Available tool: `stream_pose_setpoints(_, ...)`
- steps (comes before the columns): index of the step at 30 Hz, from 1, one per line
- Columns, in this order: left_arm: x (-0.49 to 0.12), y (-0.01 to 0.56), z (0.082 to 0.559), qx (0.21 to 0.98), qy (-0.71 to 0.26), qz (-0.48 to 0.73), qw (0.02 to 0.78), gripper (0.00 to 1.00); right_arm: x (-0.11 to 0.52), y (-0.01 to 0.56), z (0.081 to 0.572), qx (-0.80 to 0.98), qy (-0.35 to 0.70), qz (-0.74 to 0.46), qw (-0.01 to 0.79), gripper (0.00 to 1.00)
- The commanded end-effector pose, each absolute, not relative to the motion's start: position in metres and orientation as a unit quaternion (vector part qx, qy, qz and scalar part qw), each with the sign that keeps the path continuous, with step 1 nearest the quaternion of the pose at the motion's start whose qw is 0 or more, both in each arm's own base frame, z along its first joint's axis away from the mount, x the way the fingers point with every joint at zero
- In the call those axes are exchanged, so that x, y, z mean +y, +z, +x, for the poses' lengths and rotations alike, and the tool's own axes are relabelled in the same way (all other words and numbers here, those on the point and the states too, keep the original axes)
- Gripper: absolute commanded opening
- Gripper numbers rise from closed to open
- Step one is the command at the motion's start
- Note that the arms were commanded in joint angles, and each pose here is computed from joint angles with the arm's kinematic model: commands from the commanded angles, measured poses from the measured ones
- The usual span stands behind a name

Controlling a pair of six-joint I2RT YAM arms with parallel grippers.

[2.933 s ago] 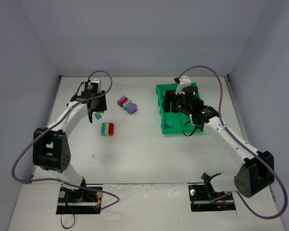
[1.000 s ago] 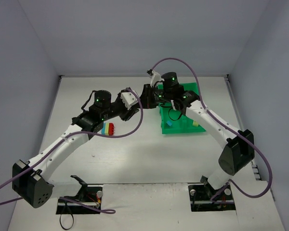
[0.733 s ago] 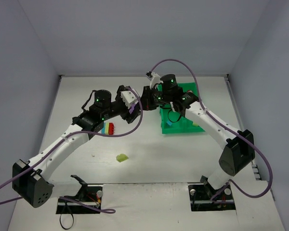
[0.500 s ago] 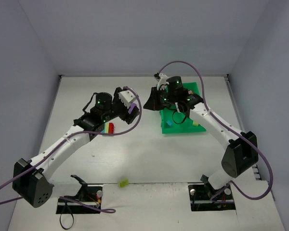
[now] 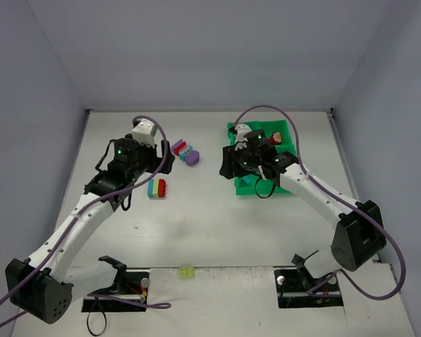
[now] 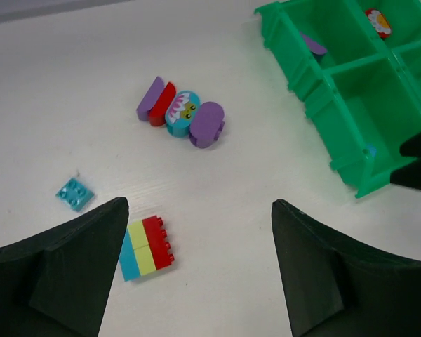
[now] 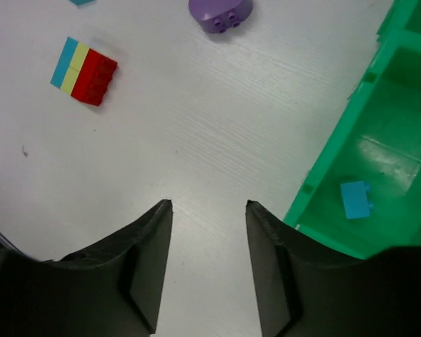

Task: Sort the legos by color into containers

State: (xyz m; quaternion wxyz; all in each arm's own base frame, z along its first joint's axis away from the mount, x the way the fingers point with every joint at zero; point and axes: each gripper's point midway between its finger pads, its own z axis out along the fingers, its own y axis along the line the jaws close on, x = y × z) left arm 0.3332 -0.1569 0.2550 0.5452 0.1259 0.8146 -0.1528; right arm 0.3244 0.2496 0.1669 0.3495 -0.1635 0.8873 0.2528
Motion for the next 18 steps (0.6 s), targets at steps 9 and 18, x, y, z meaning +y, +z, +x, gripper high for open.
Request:
stream_pose_setpoints(9, -0.076, 0.239, 0.331, 0.855, -0.111, -0.089, 0.499, 0.76, 0.314, 0.126, 0.202, 0.799, 0.264, -0.450, 0.301, 0.62)
stream_pose_setpoints(18, -0.052, 0.237, 0.328, 0.868, -0.072, -0.126, 0.475, 0.76, 0.360, 0.084, 0.110, 0.723, 0.278, -0.594, 0.218, 0.76)
